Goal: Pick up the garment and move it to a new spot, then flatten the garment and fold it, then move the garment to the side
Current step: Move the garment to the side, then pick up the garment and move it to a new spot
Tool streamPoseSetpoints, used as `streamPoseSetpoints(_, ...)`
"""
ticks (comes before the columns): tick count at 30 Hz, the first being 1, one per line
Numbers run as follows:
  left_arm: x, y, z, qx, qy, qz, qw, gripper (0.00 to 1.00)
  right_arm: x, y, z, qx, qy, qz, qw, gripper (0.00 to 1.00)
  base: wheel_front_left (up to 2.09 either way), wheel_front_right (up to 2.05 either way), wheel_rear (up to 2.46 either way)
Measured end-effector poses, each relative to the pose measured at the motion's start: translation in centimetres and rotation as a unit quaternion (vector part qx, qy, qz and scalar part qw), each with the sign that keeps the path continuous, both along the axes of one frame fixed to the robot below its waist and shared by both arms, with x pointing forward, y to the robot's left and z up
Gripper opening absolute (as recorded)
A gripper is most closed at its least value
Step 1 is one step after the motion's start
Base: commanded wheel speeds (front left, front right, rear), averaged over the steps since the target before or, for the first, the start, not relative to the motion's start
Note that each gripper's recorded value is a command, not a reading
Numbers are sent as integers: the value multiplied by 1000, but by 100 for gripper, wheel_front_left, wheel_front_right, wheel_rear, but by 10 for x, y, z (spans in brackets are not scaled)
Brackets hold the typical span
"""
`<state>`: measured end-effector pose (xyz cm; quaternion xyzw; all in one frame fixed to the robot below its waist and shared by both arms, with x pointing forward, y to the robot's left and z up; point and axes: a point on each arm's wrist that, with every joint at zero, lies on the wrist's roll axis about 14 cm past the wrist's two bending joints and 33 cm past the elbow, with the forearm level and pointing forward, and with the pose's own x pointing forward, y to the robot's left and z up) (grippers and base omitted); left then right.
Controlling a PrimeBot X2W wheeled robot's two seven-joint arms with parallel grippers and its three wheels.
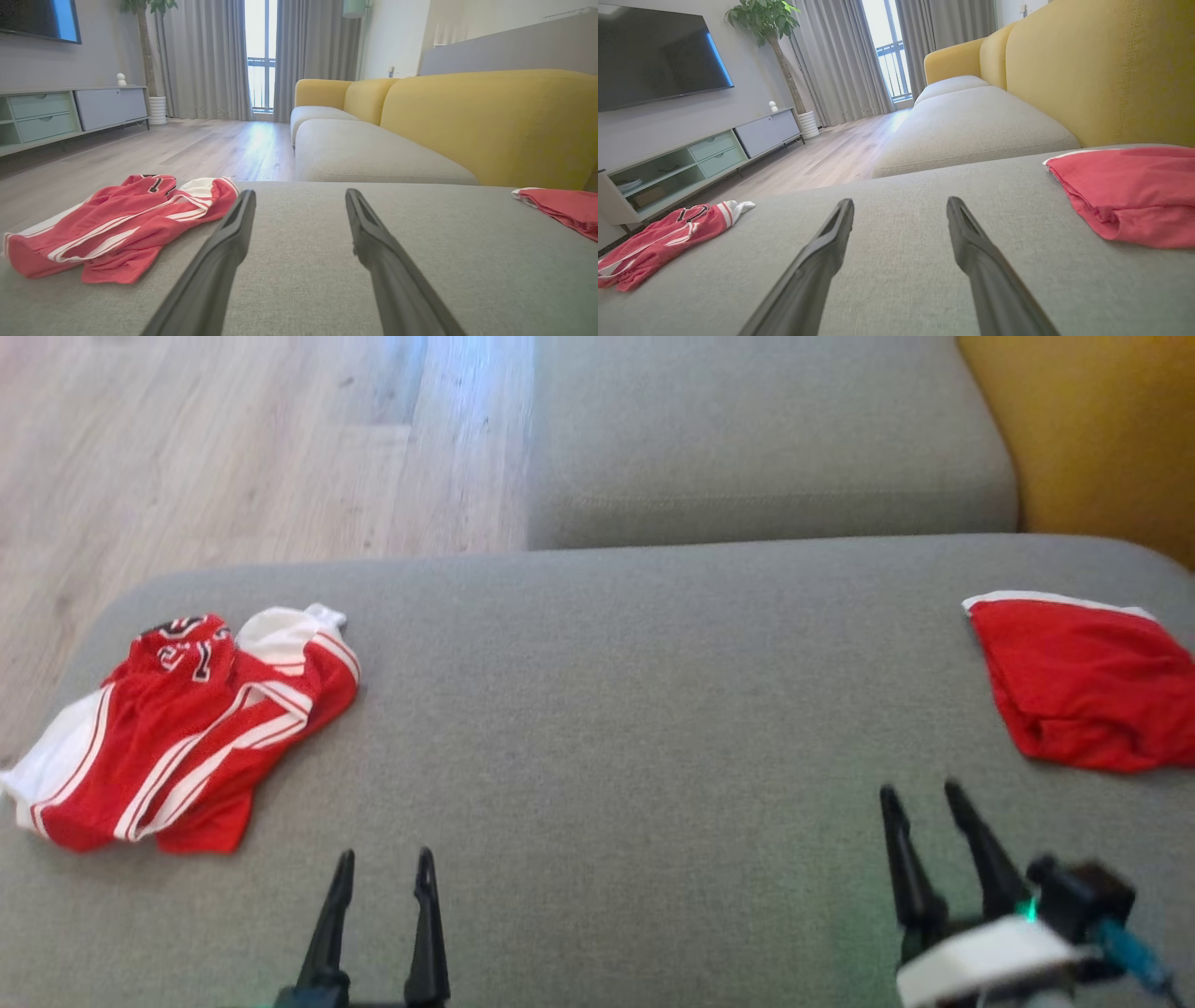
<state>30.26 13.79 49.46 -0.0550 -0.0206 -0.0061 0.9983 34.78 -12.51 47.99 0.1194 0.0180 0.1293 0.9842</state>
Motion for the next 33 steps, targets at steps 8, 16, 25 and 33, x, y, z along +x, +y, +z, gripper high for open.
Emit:
streamPoseSetpoints(8,-12,-8,-3,11,1,-18,1000,100,-40,-8,-18,-16,19,-15,1000,100,0,0,0)
streamPoseSetpoints(16,-14,-11,-3,11,2,-23,1000,100,-42,-12,-15,-19,13,-21,1000,100,0,0,0)
streamPoseSetpoints(25,-14,-11,-5,12,4,-22,1000,100,-41,-11,-13,-19,10,-20,1000,100,0,0,0)
streamPoseSetpoints(33,-17,-4,-9,11,11,-8,1000,100,-38,1,-15,-20,14,1,1000,100,0,0,0)
